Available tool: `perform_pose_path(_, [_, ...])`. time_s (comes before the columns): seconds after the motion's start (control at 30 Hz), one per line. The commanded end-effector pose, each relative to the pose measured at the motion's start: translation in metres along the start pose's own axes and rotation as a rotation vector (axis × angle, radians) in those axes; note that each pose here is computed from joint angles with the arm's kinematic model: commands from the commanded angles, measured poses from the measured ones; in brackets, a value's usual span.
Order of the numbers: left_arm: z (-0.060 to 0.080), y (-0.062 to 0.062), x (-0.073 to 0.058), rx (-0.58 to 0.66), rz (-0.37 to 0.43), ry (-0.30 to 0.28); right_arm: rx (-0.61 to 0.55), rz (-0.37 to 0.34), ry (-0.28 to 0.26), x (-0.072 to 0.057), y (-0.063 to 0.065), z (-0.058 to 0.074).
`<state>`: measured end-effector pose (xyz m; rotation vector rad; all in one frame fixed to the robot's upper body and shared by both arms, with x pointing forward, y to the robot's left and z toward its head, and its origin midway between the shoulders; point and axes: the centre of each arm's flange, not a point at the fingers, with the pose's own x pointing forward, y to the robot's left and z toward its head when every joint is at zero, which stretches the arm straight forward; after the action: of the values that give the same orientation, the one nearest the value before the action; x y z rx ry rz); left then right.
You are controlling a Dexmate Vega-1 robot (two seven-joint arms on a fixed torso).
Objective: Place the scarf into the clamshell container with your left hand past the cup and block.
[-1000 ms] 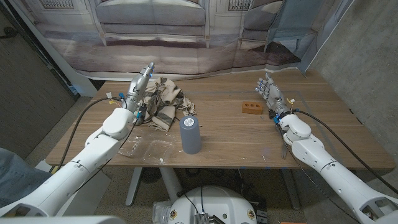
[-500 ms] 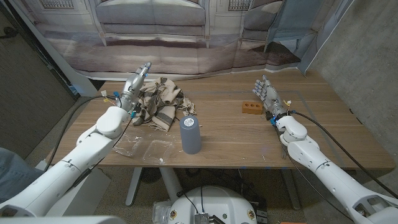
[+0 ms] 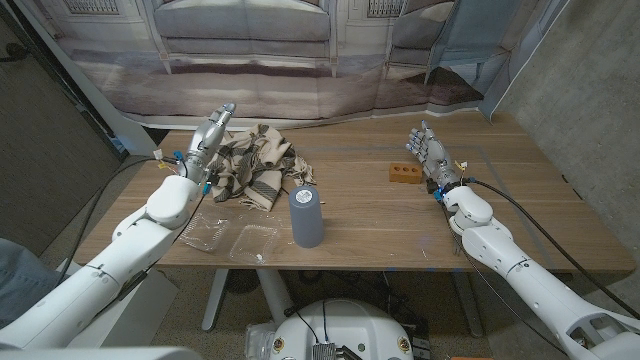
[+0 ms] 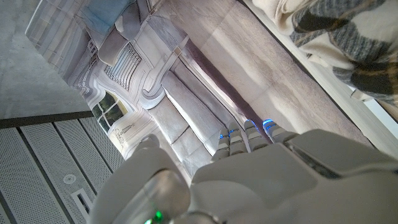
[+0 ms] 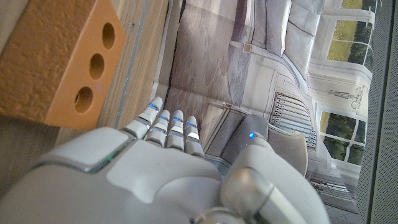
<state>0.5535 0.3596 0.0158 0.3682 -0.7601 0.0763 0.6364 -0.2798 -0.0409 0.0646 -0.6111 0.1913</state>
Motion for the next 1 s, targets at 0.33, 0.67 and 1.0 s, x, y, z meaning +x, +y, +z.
perform_pose_path(0.33, [-0.0018, 0.0154, -0.0065, 0.113, 0.047, 0.026, -0.001, 0.010, 0.006, 0.0043, 0.0052, 0.0003])
perform_pose_path(0.67, [-0.0039, 0.0132, -0.0052, 0.170, 0.062, 0.039, -0.002, 0.014, 0.008, 0.0101, 0.0070, 0.0002])
perform_pose_path(1.0, [-0.0026, 0.0112, -0.0075, 0.190, 0.062, 0.027, -0.006, 0.019, 0.010, 0.0118, 0.0072, 0.0028])
